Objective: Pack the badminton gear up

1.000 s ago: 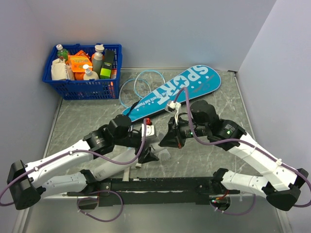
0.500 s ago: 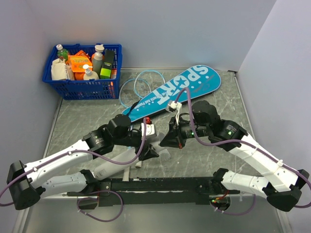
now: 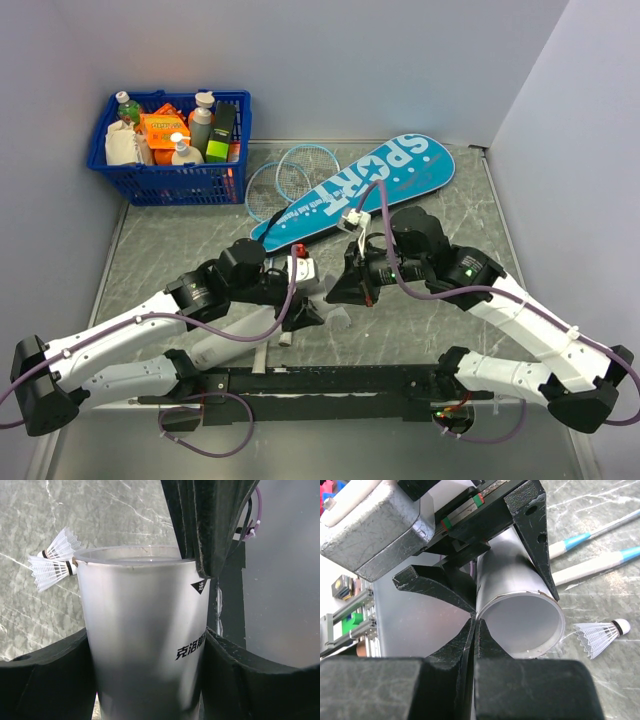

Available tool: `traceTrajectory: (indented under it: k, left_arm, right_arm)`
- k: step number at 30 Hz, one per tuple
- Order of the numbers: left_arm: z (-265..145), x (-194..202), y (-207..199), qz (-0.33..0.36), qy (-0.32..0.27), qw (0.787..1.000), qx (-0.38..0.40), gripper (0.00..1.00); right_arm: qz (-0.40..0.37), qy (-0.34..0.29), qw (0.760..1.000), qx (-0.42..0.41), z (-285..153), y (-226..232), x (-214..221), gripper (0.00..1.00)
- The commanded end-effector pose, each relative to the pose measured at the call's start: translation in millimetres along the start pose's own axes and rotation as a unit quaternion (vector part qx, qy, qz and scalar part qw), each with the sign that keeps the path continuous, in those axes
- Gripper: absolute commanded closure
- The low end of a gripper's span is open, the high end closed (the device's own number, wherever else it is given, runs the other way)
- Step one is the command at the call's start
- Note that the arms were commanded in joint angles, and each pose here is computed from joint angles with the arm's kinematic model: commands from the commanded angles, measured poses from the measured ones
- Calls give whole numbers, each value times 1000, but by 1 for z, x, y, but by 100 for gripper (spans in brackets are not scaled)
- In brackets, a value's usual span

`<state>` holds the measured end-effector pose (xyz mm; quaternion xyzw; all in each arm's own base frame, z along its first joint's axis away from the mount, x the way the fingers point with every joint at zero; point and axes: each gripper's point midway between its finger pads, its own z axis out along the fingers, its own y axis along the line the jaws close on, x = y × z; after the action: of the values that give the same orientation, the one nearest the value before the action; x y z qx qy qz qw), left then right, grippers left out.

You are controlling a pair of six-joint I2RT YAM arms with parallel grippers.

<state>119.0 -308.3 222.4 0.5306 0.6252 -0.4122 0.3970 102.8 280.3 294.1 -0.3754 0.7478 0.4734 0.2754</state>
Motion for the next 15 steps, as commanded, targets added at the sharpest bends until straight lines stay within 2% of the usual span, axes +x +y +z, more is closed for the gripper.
traceTrajectory:
  k: [1, 5, 7, 11, 15]
  left_arm:
    - [-5, 13, -6, -13, 23, 1000, 8, 99]
    - [-7, 7, -4, -20, 14, 1000, -2, 99]
    - [-8, 5, -3, -21, 7, 1000, -9, 99]
    - [-11, 6, -1, -29, 2, 999, -23, 99]
    - [-11, 9, -3, -38, 2, 999, -19, 99]
  right_arm:
    - [-31, -34, 999, -26, -12, 21, -23, 100]
    - [-36, -38, 998, -22, -15, 21, -25, 65]
    - [-39, -42, 998, -13, -18, 21, -27, 57]
    - [-48, -51, 997, 14, -26, 17, -30, 50]
    - [-46, -44, 998, 13, -23, 17, -34, 51]
